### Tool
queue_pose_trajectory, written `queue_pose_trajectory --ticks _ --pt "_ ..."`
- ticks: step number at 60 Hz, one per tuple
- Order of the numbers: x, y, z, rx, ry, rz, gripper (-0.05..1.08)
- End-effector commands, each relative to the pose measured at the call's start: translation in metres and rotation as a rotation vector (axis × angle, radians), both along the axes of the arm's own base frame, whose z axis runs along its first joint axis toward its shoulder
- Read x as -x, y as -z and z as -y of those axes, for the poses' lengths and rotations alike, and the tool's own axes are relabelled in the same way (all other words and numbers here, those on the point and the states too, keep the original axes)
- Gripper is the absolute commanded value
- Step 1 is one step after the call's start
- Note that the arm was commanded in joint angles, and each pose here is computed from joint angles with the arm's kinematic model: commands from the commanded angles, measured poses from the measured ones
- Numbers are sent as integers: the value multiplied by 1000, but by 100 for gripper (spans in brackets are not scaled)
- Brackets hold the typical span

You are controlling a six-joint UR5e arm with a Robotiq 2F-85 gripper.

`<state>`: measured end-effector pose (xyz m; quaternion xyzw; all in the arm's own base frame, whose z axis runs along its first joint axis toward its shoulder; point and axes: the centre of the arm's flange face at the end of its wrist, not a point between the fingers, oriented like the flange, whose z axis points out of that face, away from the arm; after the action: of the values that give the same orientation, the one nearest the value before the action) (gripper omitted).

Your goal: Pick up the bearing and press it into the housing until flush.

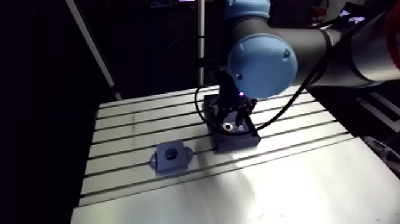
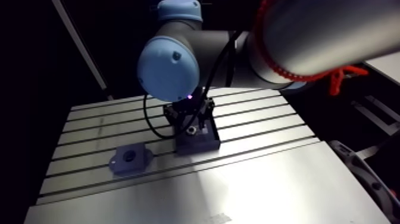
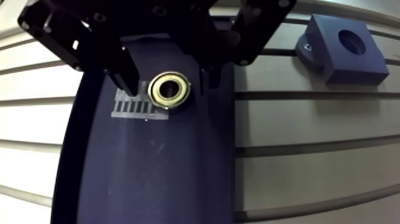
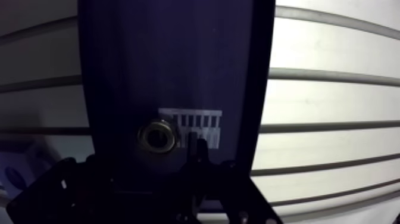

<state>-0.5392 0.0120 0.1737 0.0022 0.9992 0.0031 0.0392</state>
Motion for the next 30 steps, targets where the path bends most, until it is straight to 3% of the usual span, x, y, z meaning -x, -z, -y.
queue_pose_trajectory --ticks 1,30 --pt "1 1 0 -1 0 -1 38" --pt "2 6 -1 1 -18 -1 39"
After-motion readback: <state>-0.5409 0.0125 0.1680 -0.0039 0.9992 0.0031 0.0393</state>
